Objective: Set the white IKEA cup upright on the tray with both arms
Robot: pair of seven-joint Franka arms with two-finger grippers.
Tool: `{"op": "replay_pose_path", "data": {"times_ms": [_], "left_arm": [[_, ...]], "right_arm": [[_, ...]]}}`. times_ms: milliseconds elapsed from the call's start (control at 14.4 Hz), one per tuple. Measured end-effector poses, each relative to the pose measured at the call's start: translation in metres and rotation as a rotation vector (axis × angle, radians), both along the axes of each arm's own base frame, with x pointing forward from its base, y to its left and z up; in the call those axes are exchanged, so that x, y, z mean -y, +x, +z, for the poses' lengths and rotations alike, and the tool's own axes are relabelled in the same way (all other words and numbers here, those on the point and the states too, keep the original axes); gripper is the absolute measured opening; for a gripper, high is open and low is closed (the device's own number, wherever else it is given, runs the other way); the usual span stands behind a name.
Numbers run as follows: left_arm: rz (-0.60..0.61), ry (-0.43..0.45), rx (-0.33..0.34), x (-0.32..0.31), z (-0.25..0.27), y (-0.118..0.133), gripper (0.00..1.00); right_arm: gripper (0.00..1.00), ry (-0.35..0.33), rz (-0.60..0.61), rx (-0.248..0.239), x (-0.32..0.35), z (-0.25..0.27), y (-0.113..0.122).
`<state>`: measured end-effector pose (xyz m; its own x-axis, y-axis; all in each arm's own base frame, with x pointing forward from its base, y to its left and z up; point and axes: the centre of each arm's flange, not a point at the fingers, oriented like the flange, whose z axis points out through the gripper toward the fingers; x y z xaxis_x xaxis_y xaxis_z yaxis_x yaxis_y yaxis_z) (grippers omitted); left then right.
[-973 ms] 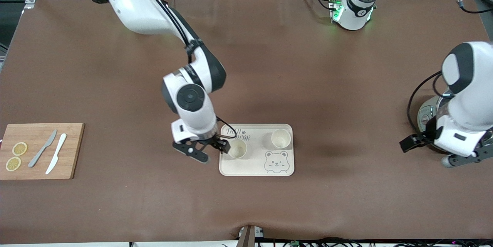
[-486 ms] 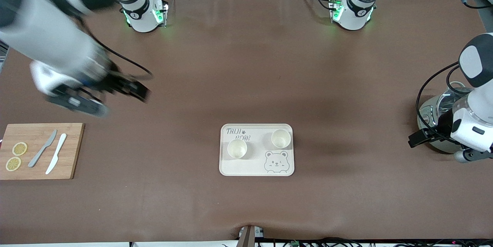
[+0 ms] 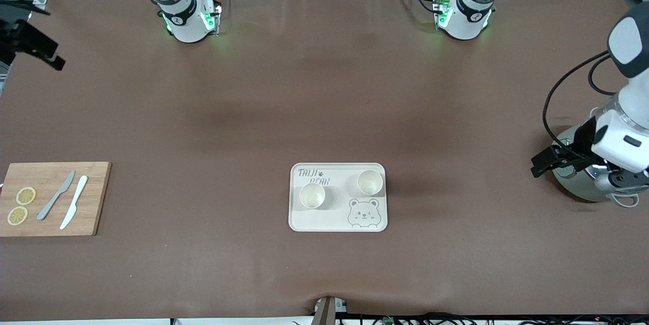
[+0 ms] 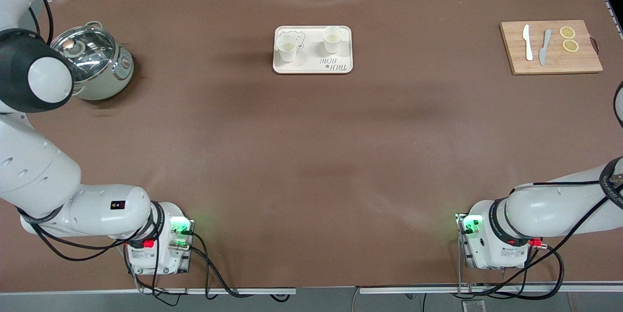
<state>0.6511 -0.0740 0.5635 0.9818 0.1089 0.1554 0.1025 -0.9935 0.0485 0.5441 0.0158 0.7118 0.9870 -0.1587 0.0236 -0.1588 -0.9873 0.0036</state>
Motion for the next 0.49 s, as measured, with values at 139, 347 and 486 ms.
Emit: {"op": "replay_pose_path", "data": {"times_ms": [139,347,486], "left_arm": [[-0.026,0.016,-0.020,0.000,0.010,-0.008,1.00],[-0.111,0.045,-0.050,-0.011,0.023,-0.018,1.00],[-0.141,0.053,-0.059,-0.015,0.038,-0.029,1.00]], "right_arm": [[1.00,-0.009,0.034,0.001,0.006,-0.037,0.025],[1.00,-0.011,0.083,-0.024,0.030,-0.075,0.044],[1.00,-0.003,0.083,-0.034,0.040,-0.082,0.044]]}}
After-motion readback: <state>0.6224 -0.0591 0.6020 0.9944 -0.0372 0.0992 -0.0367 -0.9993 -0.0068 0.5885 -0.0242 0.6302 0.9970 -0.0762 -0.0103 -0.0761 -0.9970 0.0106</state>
